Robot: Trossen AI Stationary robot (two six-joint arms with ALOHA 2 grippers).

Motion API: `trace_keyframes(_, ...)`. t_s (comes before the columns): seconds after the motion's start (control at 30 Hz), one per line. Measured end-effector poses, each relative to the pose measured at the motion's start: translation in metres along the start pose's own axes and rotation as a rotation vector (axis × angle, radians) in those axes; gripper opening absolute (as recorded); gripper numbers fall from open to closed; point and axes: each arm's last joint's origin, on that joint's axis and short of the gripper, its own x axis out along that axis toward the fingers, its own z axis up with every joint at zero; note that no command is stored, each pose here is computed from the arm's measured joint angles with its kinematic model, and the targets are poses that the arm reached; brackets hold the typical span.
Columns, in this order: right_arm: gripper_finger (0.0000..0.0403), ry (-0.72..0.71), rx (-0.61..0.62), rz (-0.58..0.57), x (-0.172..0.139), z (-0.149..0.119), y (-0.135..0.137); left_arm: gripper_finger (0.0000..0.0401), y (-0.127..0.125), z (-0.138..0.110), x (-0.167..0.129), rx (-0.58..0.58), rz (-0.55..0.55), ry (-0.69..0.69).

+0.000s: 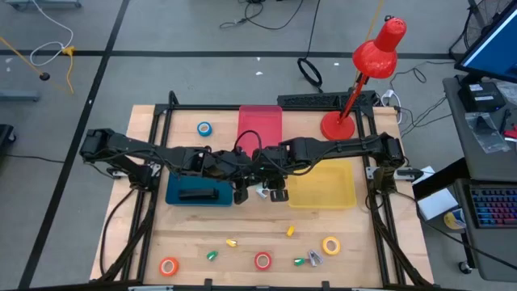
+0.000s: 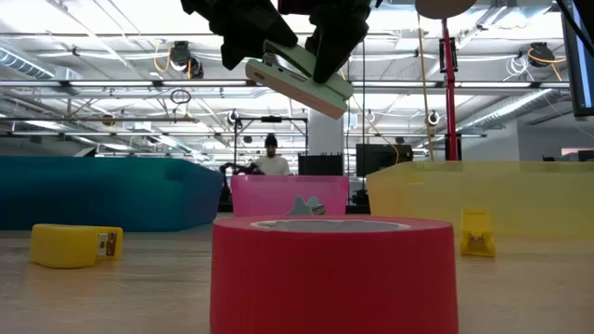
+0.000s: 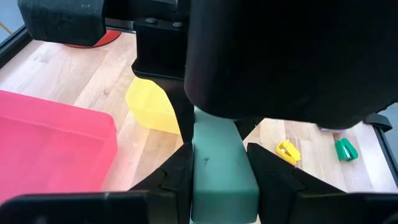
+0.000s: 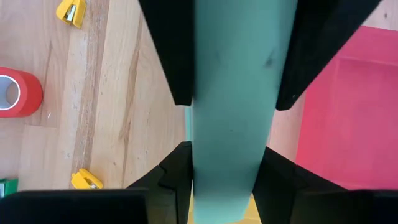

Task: Pick and place Stapler, Stapler remover, tape
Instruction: Put the white stapler into the blue bin

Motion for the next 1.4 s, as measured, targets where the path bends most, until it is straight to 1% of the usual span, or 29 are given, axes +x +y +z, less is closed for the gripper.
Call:
trace_keyframes(0.2,0.012,-0.013,-0.007,-0.001,0.0,0.001,0.0,0.0124,0.001,0.0,0.0,-0.02,0.022,0.002)
trace_keyframes(0.37,0.0177,-0.034,0.022,-0.007,-0.001,0.003,0.0,0.0124,0.001,-0.002,0.0,-0.037,0.032,0.02)
trace_keyframes(0.47,0.0194,-0.029,0.025,-0.007,-0.001,0.003,0.0,0.0124,0.002,-0.004,0.0,-0.039,0.035,0.034)
trace_keyframes(0.57,0.0199,-0.023,0.026,-0.007,-0.001,0.002,0.0,0.0124,0.003,-0.007,-0.001,-0.037,0.044,0.066)
trace_keyframes(0.7,0.0201,-0.014,0.028,-0.01,-0.001,0.001,-0.001,0.0124,0.003,-0.005,-0.009,-0.037,0.053,0.063)
trace_keyframes(0.83,0.0202,0.009,0.039,-0.016,-0.001,-0.001,-0.004,0.0124,0.007,-0.004,-0.027,-0.032,0.117,0.077)
trace_keyframes(0.97,0.0202,0.024,0.068,-0.019,-0.005,-0.004,-0.007,0.0124,0.01,-0.013,-0.05,-0.053,0.209,0.161)
trace_keyframes(1.07,0.0203,0.028,0.075,-0.02,-0.005,-0.005,-0.008,0.0124,0.012,-0.025,-0.066,-0.036,0.284,0.277)
trace_keyframes(1.1,0.0203,0.028,0.079,-0.02,-0.005,-0.005,-0.009,0.0124,0.012,-0.027,-0.07,-0.031,0.299,0.293)
trace_keyframes(1.23,0.0203,0.03,0.079,-0.017,-0.005,-0.005,-0.008,0.0124,0.013,-0.038,-0.081,-0.008,0.343,0.4)
trace_keyframes(1.4,0.0203,0.023,0.109,-0.017,-0.005,-0.004,-0.008,0.0124,0.011,-0.047,-0.086,0.012,0.351,0.467)
